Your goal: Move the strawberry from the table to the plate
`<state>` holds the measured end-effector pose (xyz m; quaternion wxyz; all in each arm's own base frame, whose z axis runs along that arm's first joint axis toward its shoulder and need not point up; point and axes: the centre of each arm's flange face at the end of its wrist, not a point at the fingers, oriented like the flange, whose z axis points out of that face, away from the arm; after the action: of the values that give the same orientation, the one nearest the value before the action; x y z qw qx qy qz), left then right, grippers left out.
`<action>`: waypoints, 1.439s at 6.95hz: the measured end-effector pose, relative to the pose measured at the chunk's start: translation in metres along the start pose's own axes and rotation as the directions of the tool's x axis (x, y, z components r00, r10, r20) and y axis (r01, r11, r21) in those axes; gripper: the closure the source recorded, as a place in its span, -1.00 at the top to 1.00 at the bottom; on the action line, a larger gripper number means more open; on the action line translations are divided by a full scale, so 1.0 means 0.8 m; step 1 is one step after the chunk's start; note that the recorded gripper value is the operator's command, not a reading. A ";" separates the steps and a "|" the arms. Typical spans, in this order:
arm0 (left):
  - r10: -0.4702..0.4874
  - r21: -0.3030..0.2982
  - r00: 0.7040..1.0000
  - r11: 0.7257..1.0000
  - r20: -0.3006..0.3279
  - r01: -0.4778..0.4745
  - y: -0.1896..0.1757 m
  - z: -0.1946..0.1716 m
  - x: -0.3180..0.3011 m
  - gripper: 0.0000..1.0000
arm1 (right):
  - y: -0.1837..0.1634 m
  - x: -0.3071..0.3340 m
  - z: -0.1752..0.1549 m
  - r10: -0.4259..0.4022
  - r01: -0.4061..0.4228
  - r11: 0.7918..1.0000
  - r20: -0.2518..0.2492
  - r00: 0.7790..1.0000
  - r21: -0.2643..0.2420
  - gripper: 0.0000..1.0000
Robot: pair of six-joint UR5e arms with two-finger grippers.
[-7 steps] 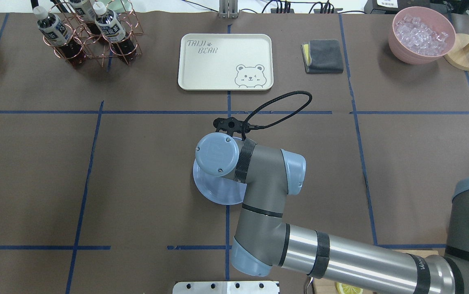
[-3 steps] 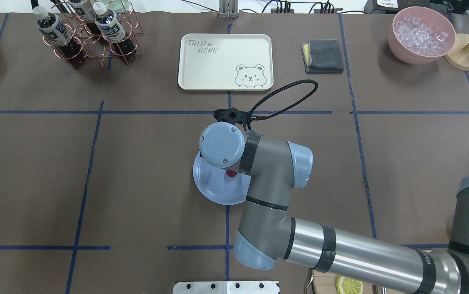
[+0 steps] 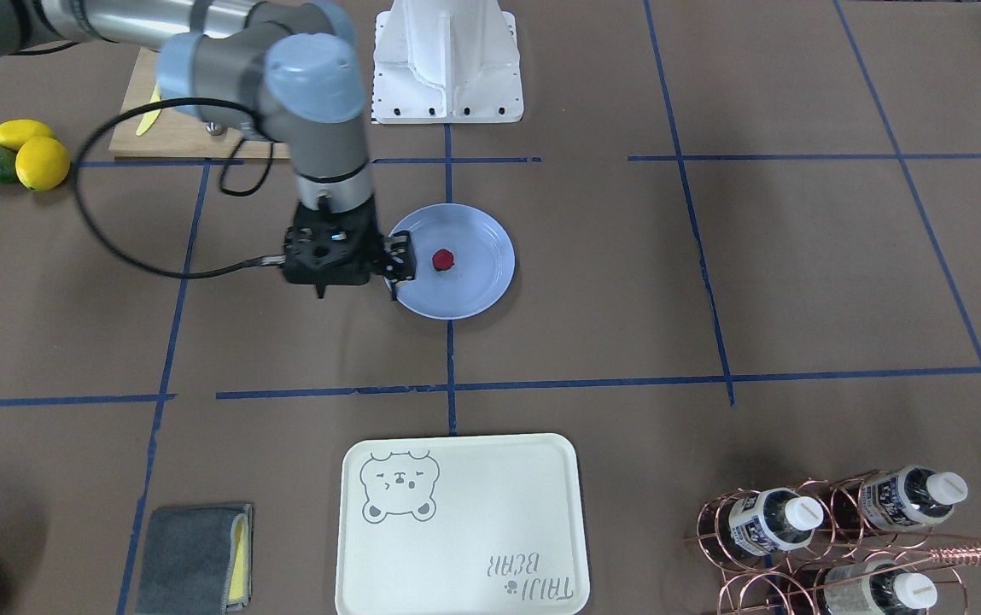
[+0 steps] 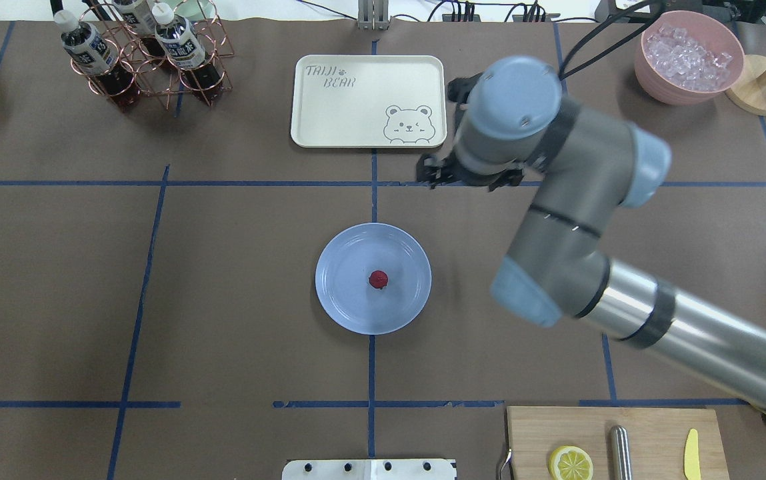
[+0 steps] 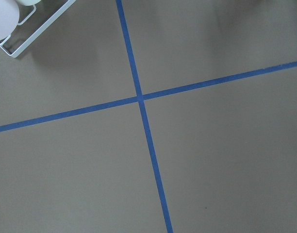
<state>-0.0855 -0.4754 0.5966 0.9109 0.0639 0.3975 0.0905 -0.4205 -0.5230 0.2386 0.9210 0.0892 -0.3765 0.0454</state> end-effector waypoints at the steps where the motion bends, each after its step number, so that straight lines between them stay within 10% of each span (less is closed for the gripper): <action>1: -0.004 -0.005 1.000 1.000 0.001 0.004 0.001 0.002 -0.002 1.00 | -0.053 0.110 -0.027 -0.084 0.084 0.996 0.000 0.996 -0.022 1.00; 4: -0.010 -0.011 1.000 1.000 0.001 0.010 0.007 0.005 -0.005 1.00 | -0.105 0.437 -0.085 -0.293 0.291 0.955 -0.021 0.956 -0.064 1.00; 10: -0.009 -0.008 1.000 1.000 0.004 0.009 0.008 0.002 -0.003 1.00 | 0.079 0.809 -0.080 -0.040 0.026 0.993 -0.128 0.991 -0.116 1.00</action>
<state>-0.0866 -0.4695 0.6007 0.9123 0.0589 0.3957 0.0880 0.0749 -0.4382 0.6564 0.9479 0.0395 -0.3159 0.0143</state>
